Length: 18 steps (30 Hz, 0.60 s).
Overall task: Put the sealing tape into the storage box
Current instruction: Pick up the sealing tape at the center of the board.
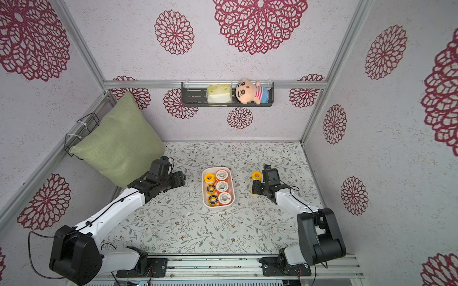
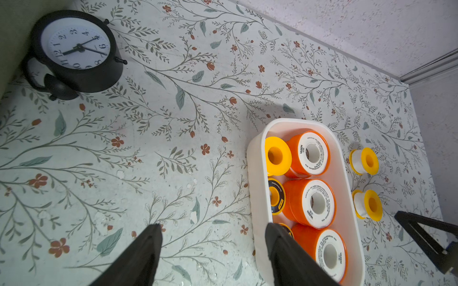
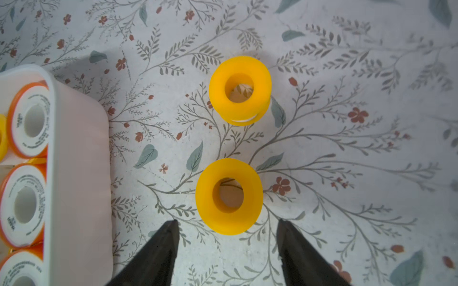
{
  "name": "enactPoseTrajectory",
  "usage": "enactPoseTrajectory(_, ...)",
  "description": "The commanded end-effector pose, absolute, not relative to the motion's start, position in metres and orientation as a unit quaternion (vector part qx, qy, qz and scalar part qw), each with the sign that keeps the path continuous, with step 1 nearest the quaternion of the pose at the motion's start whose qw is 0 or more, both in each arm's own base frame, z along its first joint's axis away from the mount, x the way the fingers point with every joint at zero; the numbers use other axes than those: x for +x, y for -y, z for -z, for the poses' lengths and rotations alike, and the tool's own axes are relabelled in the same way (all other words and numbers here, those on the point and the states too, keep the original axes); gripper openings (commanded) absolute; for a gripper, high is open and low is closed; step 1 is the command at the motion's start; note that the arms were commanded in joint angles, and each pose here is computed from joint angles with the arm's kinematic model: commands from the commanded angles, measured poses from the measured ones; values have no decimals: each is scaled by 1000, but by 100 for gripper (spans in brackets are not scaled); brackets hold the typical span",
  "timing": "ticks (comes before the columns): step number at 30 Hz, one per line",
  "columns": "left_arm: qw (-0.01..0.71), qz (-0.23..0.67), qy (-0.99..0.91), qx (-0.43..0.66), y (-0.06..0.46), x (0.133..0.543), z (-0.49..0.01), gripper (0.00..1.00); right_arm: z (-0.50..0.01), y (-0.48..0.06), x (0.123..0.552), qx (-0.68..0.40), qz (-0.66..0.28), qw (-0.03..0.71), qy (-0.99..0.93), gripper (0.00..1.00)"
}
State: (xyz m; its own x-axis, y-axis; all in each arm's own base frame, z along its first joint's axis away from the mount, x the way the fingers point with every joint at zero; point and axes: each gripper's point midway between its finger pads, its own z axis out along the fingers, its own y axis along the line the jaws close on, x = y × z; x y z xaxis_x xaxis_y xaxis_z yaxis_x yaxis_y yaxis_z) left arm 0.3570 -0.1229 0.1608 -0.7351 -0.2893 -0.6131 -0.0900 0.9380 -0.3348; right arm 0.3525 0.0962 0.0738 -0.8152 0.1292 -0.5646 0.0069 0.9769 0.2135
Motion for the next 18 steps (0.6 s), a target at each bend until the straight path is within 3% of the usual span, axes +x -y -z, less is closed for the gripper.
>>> enactPoseTrajectory(1,360,160,-913,-108,126,364,-166,74,-73,-90,359,22,-72,298,-952,78)
enactPoseTrajectory(7,350,164,-916,-105,130,367,-160,74,-70,-94,364,12,-78,299,-951,88)
enactPoseTrajectory(18,350,164,-917,-103,131,369,-160,73,-53,-101,375,4,-72,272,-959,85)
